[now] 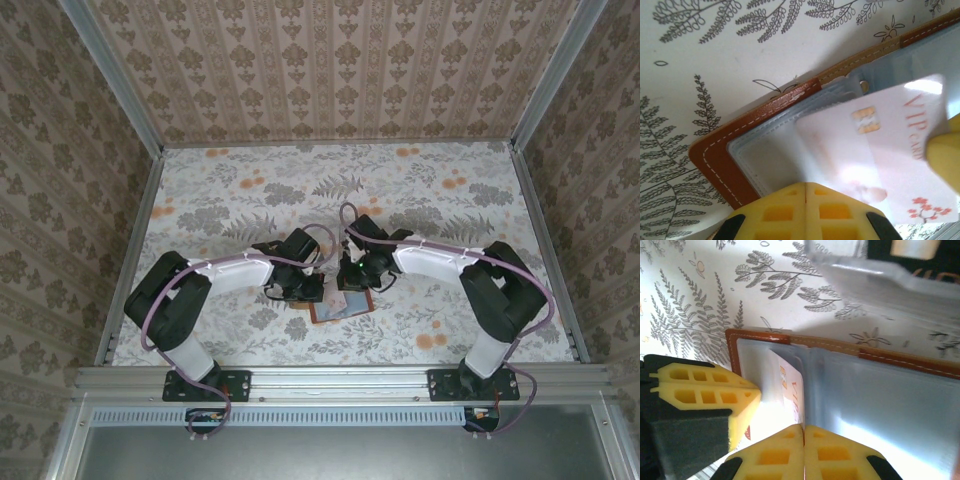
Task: Take the credit cards out of the card holder
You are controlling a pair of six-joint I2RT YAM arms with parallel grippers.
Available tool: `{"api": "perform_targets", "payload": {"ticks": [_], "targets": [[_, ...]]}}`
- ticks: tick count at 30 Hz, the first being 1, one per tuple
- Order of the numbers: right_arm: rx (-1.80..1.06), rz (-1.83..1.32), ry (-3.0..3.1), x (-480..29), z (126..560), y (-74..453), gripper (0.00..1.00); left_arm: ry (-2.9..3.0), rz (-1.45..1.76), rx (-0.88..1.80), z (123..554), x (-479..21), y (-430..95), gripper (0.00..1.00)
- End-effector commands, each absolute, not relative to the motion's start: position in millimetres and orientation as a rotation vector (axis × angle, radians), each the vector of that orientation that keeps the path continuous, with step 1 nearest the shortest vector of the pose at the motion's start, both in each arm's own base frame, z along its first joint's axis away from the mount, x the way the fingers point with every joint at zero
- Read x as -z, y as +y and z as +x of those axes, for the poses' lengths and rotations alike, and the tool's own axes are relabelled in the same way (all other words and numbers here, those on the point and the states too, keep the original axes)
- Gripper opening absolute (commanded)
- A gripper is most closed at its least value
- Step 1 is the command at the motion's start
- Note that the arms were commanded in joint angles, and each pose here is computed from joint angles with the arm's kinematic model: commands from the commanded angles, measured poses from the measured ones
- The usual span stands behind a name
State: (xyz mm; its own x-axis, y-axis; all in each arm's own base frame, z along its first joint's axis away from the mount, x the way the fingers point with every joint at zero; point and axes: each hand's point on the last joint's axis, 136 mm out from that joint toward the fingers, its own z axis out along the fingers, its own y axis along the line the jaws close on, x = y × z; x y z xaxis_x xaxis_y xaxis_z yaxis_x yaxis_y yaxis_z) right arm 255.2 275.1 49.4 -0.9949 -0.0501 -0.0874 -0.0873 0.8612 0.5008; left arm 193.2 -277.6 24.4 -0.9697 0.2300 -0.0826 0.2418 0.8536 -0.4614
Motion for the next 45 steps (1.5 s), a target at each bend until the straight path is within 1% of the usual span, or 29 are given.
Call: {"api": "perform_targets", "payload": {"ticks": [1, 10, 16, 21, 25, 31, 36, 40, 45], "targets": [[-0.627, -0.110, 2.983, -49.3, 254.3, 248.6, 0.07, 3.059, 0.398, 0.642, 184.4, -13.1, -261.4, 0.02], [-0.520, -0.127, 2.988, -53.3, 253.1, 233.0, 0.06, 3.057, 0.394, 0.644, 184.1, -14.4, -261.2, 0.02], [-0.511, -0.135, 2.980, -54.6, 253.8, 232.2, 0.07, 3.056, 0.392, 0.646, 183.7, -15.3, -260.8, 0.02], [-0.618, -0.124, 2.982, -54.0, 249.4, 244.5, 0.08, 3.056, 0.390, 0.649, 183.5, -14.9, -261.0, 0.02], [-0.745, -0.111, 2.959, -55.8, 248.9, 260.7, 0.11, 3.051, 0.393, 0.653, 184.4, -16.0, -262.1, 0.02], [-0.781, -0.114, 2.967, -56.9, 245.1, 266.5, 0.15, 3.053, 0.394, 0.651, 184.2, -15.6, -262.0, 0.02], [-0.773, -0.111, 2.978, -54.5, 243.6, 265.8, 0.14, 3.059, 0.390, 0.634, 183.2, -14.1, -258.6, 0.02], [-0.767, -0.117, 2.992, -52.0, 239.9, 266.0, 0.10, 3.061, 0.391, 0.615, 182.7, -14.2, -253.7, 0.02], [-0.781, -0.127, 3.002, -50.3, 233.9, 271.8, 0.09, 3.059, 0.378, 0.609, 182.5, -14.6, -247.7, 0.02]]}}
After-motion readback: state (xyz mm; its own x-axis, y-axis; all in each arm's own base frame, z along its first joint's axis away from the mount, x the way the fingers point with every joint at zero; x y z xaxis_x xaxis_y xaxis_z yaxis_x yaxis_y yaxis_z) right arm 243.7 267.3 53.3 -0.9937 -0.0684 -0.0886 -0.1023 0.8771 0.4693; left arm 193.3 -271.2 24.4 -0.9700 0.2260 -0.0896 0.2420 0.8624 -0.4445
